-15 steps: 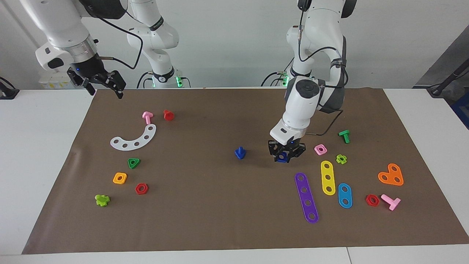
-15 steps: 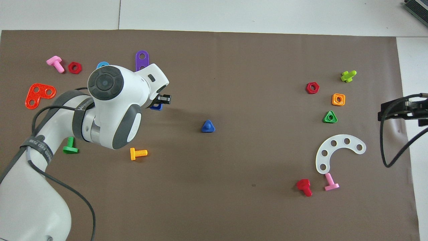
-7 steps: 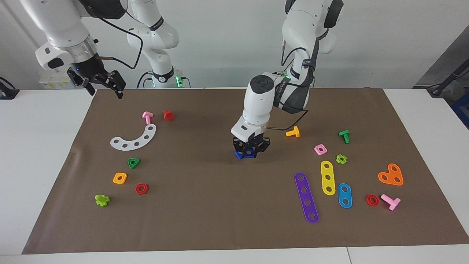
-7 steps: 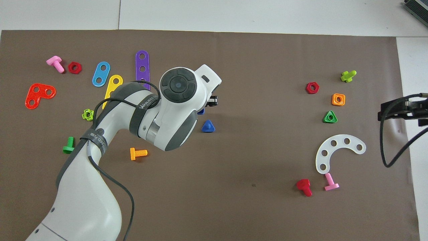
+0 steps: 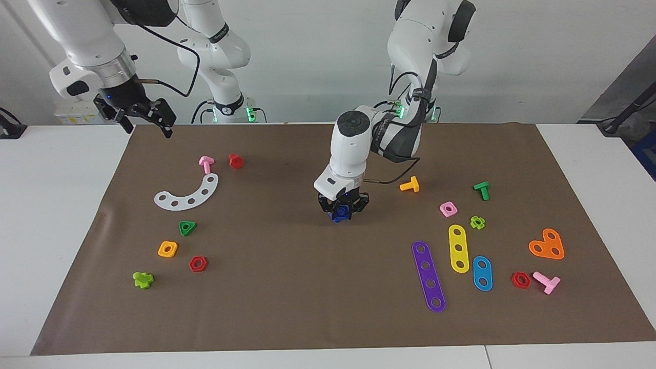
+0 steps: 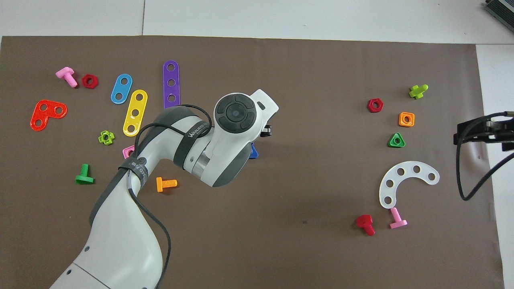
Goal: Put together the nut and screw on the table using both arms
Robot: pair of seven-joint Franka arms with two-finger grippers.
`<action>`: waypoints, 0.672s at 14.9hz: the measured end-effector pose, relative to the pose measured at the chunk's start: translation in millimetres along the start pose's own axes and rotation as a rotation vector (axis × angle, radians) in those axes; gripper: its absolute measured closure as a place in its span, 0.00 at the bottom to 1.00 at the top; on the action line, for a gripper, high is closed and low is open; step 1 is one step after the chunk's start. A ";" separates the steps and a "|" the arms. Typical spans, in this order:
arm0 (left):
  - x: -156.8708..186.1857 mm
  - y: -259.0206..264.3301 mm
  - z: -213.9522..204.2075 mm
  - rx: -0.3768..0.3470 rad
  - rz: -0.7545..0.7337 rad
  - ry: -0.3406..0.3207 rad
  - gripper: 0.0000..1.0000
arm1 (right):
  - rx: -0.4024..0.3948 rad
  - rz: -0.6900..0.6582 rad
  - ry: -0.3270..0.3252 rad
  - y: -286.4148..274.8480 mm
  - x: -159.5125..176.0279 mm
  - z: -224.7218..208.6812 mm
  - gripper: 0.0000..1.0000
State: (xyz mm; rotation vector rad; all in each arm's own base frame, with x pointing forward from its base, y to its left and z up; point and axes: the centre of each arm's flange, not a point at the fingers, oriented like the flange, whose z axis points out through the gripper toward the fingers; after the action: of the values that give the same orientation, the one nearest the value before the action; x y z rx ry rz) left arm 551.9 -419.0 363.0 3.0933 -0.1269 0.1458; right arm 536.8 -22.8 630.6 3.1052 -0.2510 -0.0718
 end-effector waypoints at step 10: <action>-15.0 8.2 11.0 0.015 0.010 -0.023 0.54 | 0.052 0.007 0.001 -1.9 0.4 -1.5 0.00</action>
State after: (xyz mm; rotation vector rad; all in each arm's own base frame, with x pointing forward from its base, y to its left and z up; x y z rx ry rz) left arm 537.4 -426.6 350.9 3.1104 -0.1425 0.1120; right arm 537.5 -21.0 632.0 3.1553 -0.2673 -0.0643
